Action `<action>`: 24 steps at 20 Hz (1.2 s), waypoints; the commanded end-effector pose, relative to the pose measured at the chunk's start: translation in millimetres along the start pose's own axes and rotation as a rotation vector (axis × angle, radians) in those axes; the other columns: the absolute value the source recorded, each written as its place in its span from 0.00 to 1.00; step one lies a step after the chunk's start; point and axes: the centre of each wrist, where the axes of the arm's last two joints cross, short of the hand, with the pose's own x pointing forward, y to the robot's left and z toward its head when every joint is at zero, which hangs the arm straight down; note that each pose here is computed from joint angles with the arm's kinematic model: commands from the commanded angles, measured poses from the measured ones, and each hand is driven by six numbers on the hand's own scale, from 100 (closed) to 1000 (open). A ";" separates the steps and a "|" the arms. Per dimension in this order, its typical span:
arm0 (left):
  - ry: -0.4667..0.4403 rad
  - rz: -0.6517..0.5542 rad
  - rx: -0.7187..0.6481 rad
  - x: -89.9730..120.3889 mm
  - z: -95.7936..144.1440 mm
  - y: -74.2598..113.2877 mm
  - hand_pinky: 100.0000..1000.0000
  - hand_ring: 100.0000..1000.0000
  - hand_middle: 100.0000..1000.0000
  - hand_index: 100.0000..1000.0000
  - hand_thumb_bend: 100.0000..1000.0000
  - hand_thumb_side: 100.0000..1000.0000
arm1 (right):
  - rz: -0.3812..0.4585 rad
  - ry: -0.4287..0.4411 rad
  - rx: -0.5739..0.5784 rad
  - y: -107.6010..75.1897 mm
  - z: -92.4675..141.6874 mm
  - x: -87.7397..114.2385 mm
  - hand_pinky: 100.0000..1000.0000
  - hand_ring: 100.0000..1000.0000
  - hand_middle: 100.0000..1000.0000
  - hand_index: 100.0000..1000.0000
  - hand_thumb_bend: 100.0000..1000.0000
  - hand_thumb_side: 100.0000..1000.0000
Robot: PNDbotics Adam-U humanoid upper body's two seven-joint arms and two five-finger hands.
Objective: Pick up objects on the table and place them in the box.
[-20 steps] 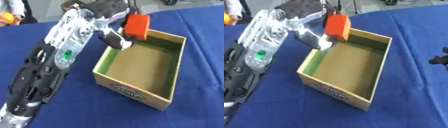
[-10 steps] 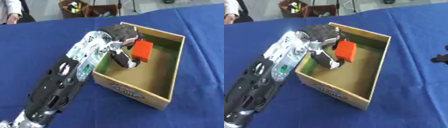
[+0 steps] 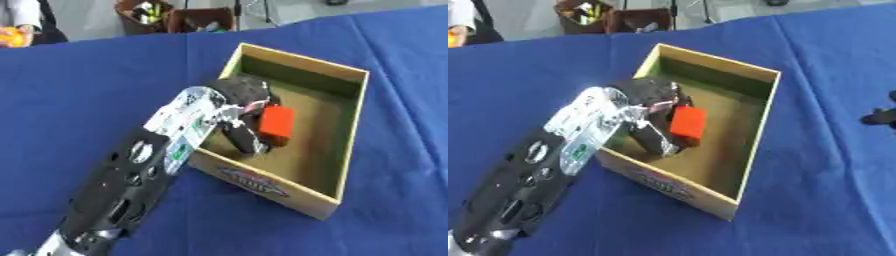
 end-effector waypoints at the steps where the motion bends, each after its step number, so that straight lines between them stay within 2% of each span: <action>1: -0.011 -0.036 0.001 1.7 0.9 7.5 0.02 0.35 0.53 0.71 0.00 0.35 | 0.012 -0.025 0.008 -0.4 -3.2 6.6 0.87 0.59 0.47 0.74 0.00 0.92; 4: -0.017 -0.046 -0.013 1.8 1.4 8.1 0.04 0.38 0.58 0.75 0.00 0.35 | 0.012 -0.023 0.009 -0.3 -3.1 6.5 0.87 0.59 0.47 0.74 0.00 0.92; 5: -0.019 -0.048 -0.017 1.8 1.6 8.3 0.09 0.43 0.66 0.81 0.00 0.36 | 0.011 -0.023 0.009 -0.2 -3.1 6.5 0.88 0.59 0.47 0.74 0.00 0.92; 6: -0.021 -0.052 -0.023 1.9 1.7 8.5 0.12 0.47 0.70 0.85 0.00 0.37 | 0.011 -0.022 0.010 0.0 -3.1 6.5 0.88 0.59 0.47 0.74 0.00 0.92; 7: -0.023 -0.062 -0.033 2.3 1.5 8.3 0.36 0.67 0.85 0.98 0.17 0.53 | 0.010 -0.021 0.011 0.2 -3.0 6.4 0.88 0.59 0.47 0.74 0.00 0.92; 9: -0.028 -0.094 -0.058 3.0 1.4 8.7 0.51 0.77 0.90 1.00 0.34 0.62 | 0.009 -0.018 0.015 0.8 -2.9 6.2 0.88 0.59 0.47 0.74 0.00 0.92; 10: -0.026 -0.108 -0.067 2.8 2.1 9.9 0.54 0.79 0.92 1.00 0.37 0.64 | 0.009 -0.017 0.016 0.9 -2.9 6.2 0.88 0.59 0.47 0.74 0.00 0.92; 11: -0.024 -0.121 -0.074 2.5 2.9 11.1 0.61 0.85 0.97 1.00 0.46 0.70 | 0.009 -0.016 0.017 1.1 -2.8 6.2 0.88 0.59 0.47 0.74 0.00 0.92; 12: -0.020 -0.131 -0.080 2.3 3.7 12.0 0.61 0.85 0.97 1.00 0.46 0.70 | 0.009 -0.016 0.018 1.1 -2.8 6.1 0.88 0.59 0.47 0.74 0.00 0.92; 13: -0.015 -0.140 -0.086 2.0 4.5 13.1 0.65 0.88 1.00 1.00 0.57 0.77 | 0.009 -0.015 0.018 1.1 -2.8 6.1 0.88 0.59 0.47 0.74 0.00 0.92; 14: -0.005 -0.148 -0.085 1.4 5.9 15.2 0.67 0.89 1.00 1.00 0.59 0.80 | 0.008 -0.015 0.019 1.2 -2.8 6.1 0.88 0.59 0.47 0.74 0.00 0.92; 18: 0.038 -0.162 0.001 -0.4 18.3 33.0 0.66 0.88 1.00 1.00 0.53 0.82 | 0.004 -0.008 0.024 2.0 -1.8 5.6 0.88 0.59 0.46 0.74 0.00 0.92; 24: 0.045 -0.157 0.055 1.5 27.8 41.3 0.65 0.88 0.99 1.00 0.51 0.82 | 0.003 -0.005 0.026 1.9 -1.6 5.4 0.88 0.59 0.46 0.74 0.00 0.92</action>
